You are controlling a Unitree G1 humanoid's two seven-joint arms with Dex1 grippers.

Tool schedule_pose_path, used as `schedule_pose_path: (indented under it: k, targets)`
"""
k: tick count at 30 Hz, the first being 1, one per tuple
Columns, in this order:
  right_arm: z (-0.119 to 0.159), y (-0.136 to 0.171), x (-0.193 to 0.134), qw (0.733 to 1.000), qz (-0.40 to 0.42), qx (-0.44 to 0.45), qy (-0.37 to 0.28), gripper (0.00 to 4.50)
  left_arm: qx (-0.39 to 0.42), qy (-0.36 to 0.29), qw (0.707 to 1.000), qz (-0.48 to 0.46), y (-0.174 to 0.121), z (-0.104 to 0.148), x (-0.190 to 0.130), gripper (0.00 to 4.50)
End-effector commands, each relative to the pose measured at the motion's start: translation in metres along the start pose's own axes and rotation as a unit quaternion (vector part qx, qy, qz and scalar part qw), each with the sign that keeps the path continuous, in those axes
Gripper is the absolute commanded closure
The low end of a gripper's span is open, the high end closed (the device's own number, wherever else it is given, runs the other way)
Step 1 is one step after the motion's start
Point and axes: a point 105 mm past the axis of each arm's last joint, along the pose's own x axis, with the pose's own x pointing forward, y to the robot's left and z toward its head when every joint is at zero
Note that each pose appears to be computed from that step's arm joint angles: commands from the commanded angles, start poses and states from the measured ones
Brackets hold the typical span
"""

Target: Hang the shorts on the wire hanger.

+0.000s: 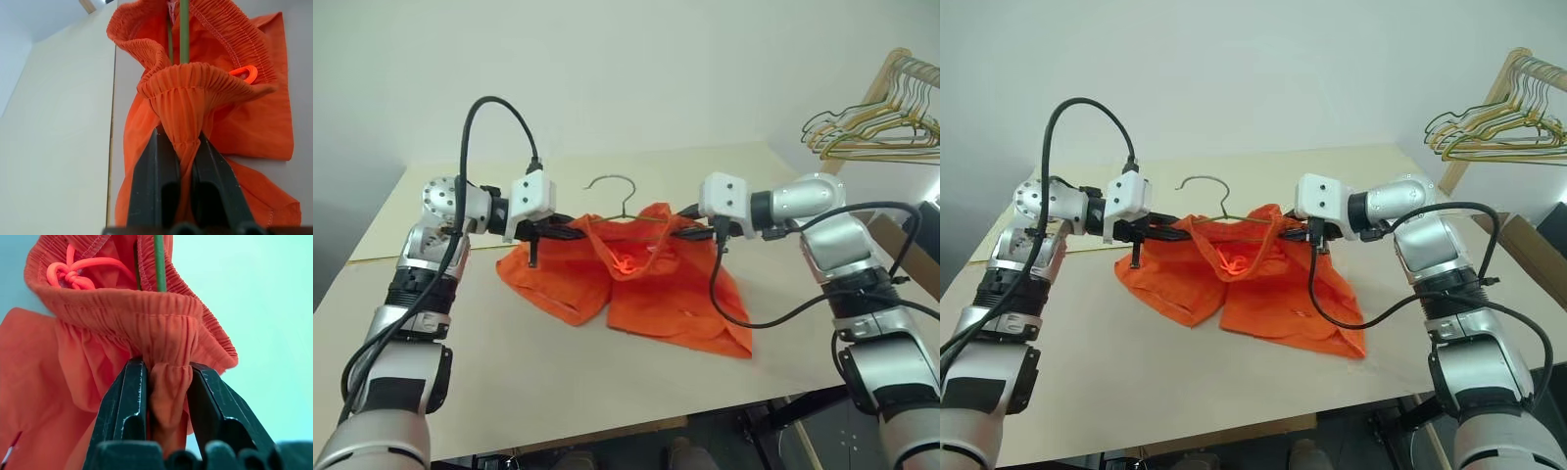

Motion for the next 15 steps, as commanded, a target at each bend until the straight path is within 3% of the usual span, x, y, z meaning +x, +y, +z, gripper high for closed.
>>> schedule_pose_path:
  k: [1, 3, 6, 9, 12, 15]
  targets:
    - [0.011, -0.007, -0.009, 1.0, 0.007, -0.003, -0.008, 3.02, 0.042, -0.015, 0.999, 0.025, 0.012, 0.019, -0.006, 4.5]
    - [0.011, -0.009, -0.01, 1.0, 0.008, 0.009, -0.012, 3.02, 0.041, -0.005, 0.999, 0.027, 0.013, 0.014, -0.007, 4.5]
    - [0.014, -0.01, -0.014, 1.0, 0.011, 0.017, -0.019, 3.48, 0.043, 0.005, 0.999, 0.027, 0.012, 0.009, -0.008, 4.5]
    - [0.016, -0.01, -0.017, 0.999, 0.016, 0.02, -0.023, 4.35, 0.03, 0.004, 0.999, 0.042, 0.016, 0.005, -0.011, 4.5]
    - [0.015, -0.01, -0.02, 0.999, 0.017, 0.024, -0.026, 4.43, -0.001, -0.026, 0.998, 0.052, 0.023, 0.009, -0.014, 4.5]
    - [0.016, -0.011, -0.022, 0.999, 0.015, 0.034, -0.035, 4.5, -0.018, -0.068, 0.996, 0.053, 0.026, 0.017, -0.02, 3.75]
